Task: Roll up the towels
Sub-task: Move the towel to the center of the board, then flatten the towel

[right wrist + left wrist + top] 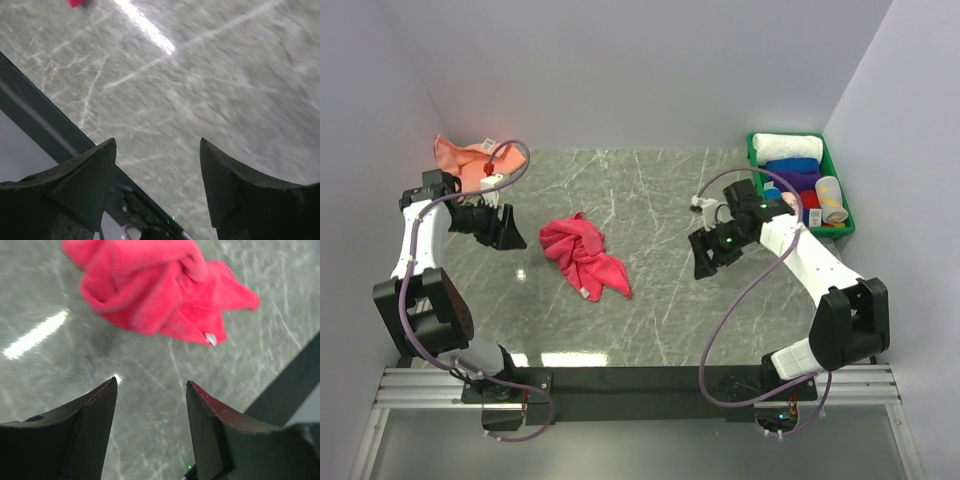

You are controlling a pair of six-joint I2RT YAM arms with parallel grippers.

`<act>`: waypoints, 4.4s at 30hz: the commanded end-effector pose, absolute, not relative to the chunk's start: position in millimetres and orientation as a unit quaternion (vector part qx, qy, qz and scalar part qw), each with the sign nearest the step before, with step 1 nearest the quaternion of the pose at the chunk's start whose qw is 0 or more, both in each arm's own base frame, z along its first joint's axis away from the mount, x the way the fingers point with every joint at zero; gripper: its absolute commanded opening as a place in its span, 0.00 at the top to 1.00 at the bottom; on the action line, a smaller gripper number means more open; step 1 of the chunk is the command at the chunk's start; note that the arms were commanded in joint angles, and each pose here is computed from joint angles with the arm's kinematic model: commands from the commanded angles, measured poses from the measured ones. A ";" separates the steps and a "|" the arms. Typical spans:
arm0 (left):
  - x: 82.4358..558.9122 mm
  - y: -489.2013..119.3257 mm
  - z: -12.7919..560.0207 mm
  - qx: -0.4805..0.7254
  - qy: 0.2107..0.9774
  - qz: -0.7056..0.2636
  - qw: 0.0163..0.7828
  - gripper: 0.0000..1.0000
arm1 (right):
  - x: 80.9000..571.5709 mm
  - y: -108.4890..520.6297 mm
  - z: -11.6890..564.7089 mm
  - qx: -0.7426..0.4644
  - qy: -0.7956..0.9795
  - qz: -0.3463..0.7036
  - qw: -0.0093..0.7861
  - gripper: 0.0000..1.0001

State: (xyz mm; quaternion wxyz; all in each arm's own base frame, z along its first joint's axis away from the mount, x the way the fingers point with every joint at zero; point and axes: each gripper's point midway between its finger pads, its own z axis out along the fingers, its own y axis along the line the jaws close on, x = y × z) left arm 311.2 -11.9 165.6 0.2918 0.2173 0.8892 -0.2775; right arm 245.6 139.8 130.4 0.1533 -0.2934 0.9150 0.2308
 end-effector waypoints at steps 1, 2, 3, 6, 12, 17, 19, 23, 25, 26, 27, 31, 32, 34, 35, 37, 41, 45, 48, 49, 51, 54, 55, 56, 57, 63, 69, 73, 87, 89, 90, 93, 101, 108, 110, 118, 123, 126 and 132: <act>287.7 -25.7 186.9 0.251 0.864 -0.302 0.315 0.37 | 258.8 178.3 144.8 -0.316 0.885 0.258 0.223 0.24; 285.6 -29.1 190.4 0.245 0.862 -0.311 0.317 0.36 | 257.2 188.4 141.3 -0.331 0.881 0.254 0.224 0.24; 285.8 -31.9 195.5 0.239 0.858 -0.320 0.324 0.35 | 264.5 195.5 140.0 -0.330 0.877 0.254 0.239 0.24; 289.1 -36.6 209.2 0.213 0.854 -0.334 0.338 0.29 | 270.8 228.6 135.5 -0.346 0.863 0.275 0.245 0.24; 302.5 -29.9 248.4 0.157 0.860 -0.303 0.379 0.21 | 254.0 306.2 110.6 -0.377 0.842 0.342 0.179 0.23; 302.8 -22.5 259.2 0.141 0.868 -0.268 0.393 0.20 | 245.0 331.7 80.8 -0.392 0.840 0.341 0.158 0.20; 302.0 -19.6 258.9 0.136 0.871 -0.258 0.394 0.21 | 242.3 339.3 71.6 -0.399 0.838 0.341 0.148 0.20; 297.2 -17.0 257.6 0.132 0.875 -0.239 0.401 0.21 | 251.4 348.2 51.8 -0.403 0.843 0.332 0.132 0.23; 294.3 -18.2 258.5 0.132 0.872 -0.237 0.406 0.21 | 248.3 348.8 45.7 -0.402 0.844 0.335 0.117 0.30; 296.7 -17.3 260.8 0.134 0.869 -0.234 0.415 0.21 | 246.2 350.1 38.9 -0.402 0.845 0.336 0.106 0.34; 296.9 -19.2 262.3 0.134 0.867 -0.238 0.418 0.21 | 241.4 350.9 37.8 -0.402 0.843 0.345 0.094 0.39; 306.4 -22.8 256.0 0.141 0.866 -0.244 0.414 0.22 | 224.2 350.2 33.3 -0.399 0.836 0.372 0.063 0.71; 310.0 -24.0 254.0 0.147 0.867 -0.239 0.411 0.22 | 219.4 347.2 33.4 -0.401 0.834 0.374 0.059 0.82; 320.2 -35.8 243.8 0.177 0.871 -0.230 0.397 0.23 | 217.3 342.3 43.9 -0.409 0.832 0.369 0.067 1.00; 324.3 -41.6 239.9 0.187 0.872 -0.225 0.392 0.24 | 216.8 336.9 47.6 -0.418 0.829 0.365 0.074 1.00; 338.2 -65.4 231.2 0.219 0.867 -0.220 0.389 0.23 | 220.0 323.1 60.5 -0.415 0.832 0.358 0.087 1.00; 359.9 -117.1 215.8 0.265 0.854 -0.222 0.388 0.23 | 213.1 298.6 83.8 -0.423 0.829 0.351 0.105 1.00; 376.6 -158.5 187.4 0.296 0.853 -0.225 0.365 0.24 | 196.5 288.6 76.7 -0.421 0.831 0.354 0.080 1.00; 387.3 -179.6 170.6 0.317 0.857 -0.205 0.349 0.23 | 190.7 282.1 72.6 -0.420 0.833 0.353 0.074 1.00; 392.7 -181.6 169.2 0.318 0.858 -0.200 0.350 0.23 | 190.6 279.8 73.3 -0.420 0.833 0.352 0.076 1.00; 401.5 -182.6 148.1 0.314 0.870 -0.189 0.330 0.23 | 190.5 270.8 72.8 -0.415 0.837 0.350 0.069 1.00; 410.3 -182.9 120.9 0.315 0.883 -0.170 0.305 0.28 | 188.8 254.0 74.8 -0.404 0.843 0.351 0.059 1.00; 409.9 -182.4 112.8 0.316 0.886 -0.166 0.297 0.29 | 187.5 249.6 76.7 -0.407 0.841 0.351 0.061 1.00; 408.5 -181.9 103.7 0.319 0.889 -0.161 0.287 0.30 | 187.5 242.6 77.5 -0.402 0.845 0.349 0.057 1.00; 404.2 -179.6 88.4 0.325 0.895 -0.150 0.267 0.33 | 187.0 238.4 77.5 -0.401 0.845 0.348 0.056 1.00; 378.4 -159.3 62.8 0.325 0.911 -0.136 0.213 0.55 | 191.0 212.0 72.2 -0.393 0.857 0.332 0.037 1.00; 375.3 -93.2 84.6 0.255 0.924 -0.145 0.245 0.99 | 210.7 171.1 62.3 -0.399 0.879 0.261 0.029 1.00; 351.8 -65.2 90.9 0.262 0.915 -0.167 0.257 0.99 | 216.0 145.6 49.5 -0.403 0.888 0.220 0.013 1.00; 270.3 -7.3 60.2 0.315 0.918 -0.058 0.234 0.99 | 240.7 92.9 47.8 -0.393 0.909 0.136 0.003 1.00; 263.4 1.1 54.9 0.315 0.922 -0.040 0.220 0.97 | 242.5 83.7 49.7 -0.385 0.913 0.134 -0.001 1.00; 257.7 2.9 49.6 0.313 0.925 -0.039 0.211 0.94 | 247.4 80.7 52.1 -0.382 0.915 0.132 0.004 1.00; 255.6 9.4 45.3 0.290 0.933 -0.037 0.208 0.93 | 249.6 78.0 54.9 -0.387 0.914 0.125 0.006 1.00; 268.2 -1.9 64.1 0.263 0.935 -0.119 0.209 0.61 | 247.7 85.0 62.7 -0.386 0.911 0.146 0.000 1.00; 295.4 -17.9 97.0 0.249 0.919 -0.156 0.264 0.40 | 248.5 89.9 62.6 -0.383 0.910 0.156 -0.006 1.00; 301.0 -10.5 87.1 0.228 0.929 -0.142 0.253 0.39 | 248.6 89.5 62.2 -0.383 0.910 0.156 -0.007 1.00; 307.8 11.1 59.9 0.205 0.948 -0.093 0.223 0.43 | 251.5 88.7 62.9 -0.384 0.911 0.151 -0.007 1.00; 307.8 14.7 37.3 0.203 0.953 -0.088 0.206 0.46 | 251.7 89.1 60.6 -0.382 0.911 0.153 -0.012 1.00; 311.7 7.8 33.5 0.193 0.953 -0.109 0.207 0.53 | 252.8 87.9 60.2 -0.380 0.913 0.150 -0.013 1.00; 313.5 -0.4 30.3 0.200 0.951 -0.140 0.191 0.83 | 258.9 87.2 62.5 -0.381 0.914 0.141 -0.009 1.00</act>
